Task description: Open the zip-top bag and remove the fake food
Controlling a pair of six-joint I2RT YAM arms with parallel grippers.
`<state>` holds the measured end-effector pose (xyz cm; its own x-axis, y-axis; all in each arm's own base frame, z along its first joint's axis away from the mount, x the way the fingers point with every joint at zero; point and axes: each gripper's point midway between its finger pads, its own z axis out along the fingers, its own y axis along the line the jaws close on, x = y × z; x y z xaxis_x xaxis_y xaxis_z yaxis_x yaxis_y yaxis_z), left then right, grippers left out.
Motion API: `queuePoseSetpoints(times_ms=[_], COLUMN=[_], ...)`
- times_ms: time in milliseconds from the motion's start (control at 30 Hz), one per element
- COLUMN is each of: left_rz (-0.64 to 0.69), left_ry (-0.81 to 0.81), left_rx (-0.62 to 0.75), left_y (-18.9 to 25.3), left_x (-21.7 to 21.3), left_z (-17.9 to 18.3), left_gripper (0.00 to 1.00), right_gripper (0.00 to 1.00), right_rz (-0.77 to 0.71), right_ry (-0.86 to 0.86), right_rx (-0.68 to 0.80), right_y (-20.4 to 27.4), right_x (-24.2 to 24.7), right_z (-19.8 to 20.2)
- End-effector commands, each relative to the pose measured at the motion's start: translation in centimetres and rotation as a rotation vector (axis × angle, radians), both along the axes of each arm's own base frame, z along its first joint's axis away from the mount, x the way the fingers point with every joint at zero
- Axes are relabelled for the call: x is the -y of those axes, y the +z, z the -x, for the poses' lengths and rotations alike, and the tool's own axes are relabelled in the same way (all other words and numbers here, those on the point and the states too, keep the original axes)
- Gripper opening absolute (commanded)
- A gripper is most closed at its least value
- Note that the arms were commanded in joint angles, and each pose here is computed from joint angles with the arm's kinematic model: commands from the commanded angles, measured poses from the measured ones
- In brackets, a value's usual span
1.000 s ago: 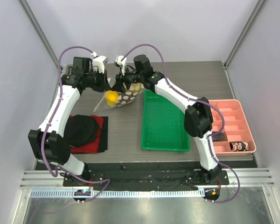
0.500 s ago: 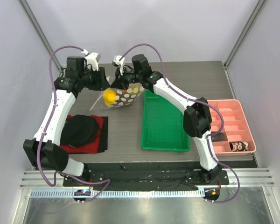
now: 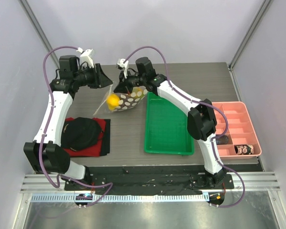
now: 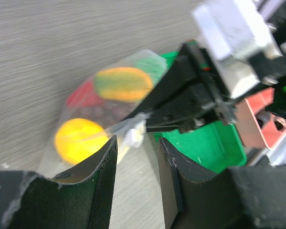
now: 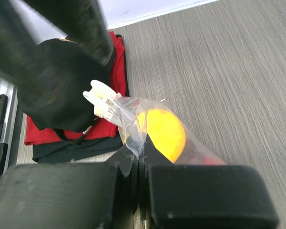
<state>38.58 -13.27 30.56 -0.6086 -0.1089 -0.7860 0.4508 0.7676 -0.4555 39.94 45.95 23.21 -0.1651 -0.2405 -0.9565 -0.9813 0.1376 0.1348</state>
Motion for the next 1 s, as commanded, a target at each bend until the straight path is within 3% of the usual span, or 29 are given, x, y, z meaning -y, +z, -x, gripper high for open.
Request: queuePoseSetpoints(times_ms=[0,333,733,933,967], left_rz=[0.058,-0.051,0.003,-0.004,-0.007], left_ry=[-0.102,-0.052,-0.087,-0.090,-0.095], left_rx=[0.059,0.053,0.052,0.059,0.058], left_y=[1.5,-1.0,0.1,0.2,0.0], left_x=[1.5,0.1,1.6,1.6,1.6], left_z=[0.3,-0.1,-2.0,-2.2,-2.2], left_gripper=[0.40,0.36,0.31,0.18,0.12], right_gripper=[0.01,0.01,0.01,0.01,0.01], right_rz=[-0.103,-0.117,-0.134,-0.130,-0.131], right_ry=[0.016,0.015,0.033,0.037,0.037], right_rx=[0.081,0.068,0.042,0.035,0.036], right_y=[5.9,6.2,6.4,6.1,6.2], right_x=[0.4,0.2,-0.4,-0.4,-0.4], right_z=[0.6,0.7,0.6,0.8,0.7])
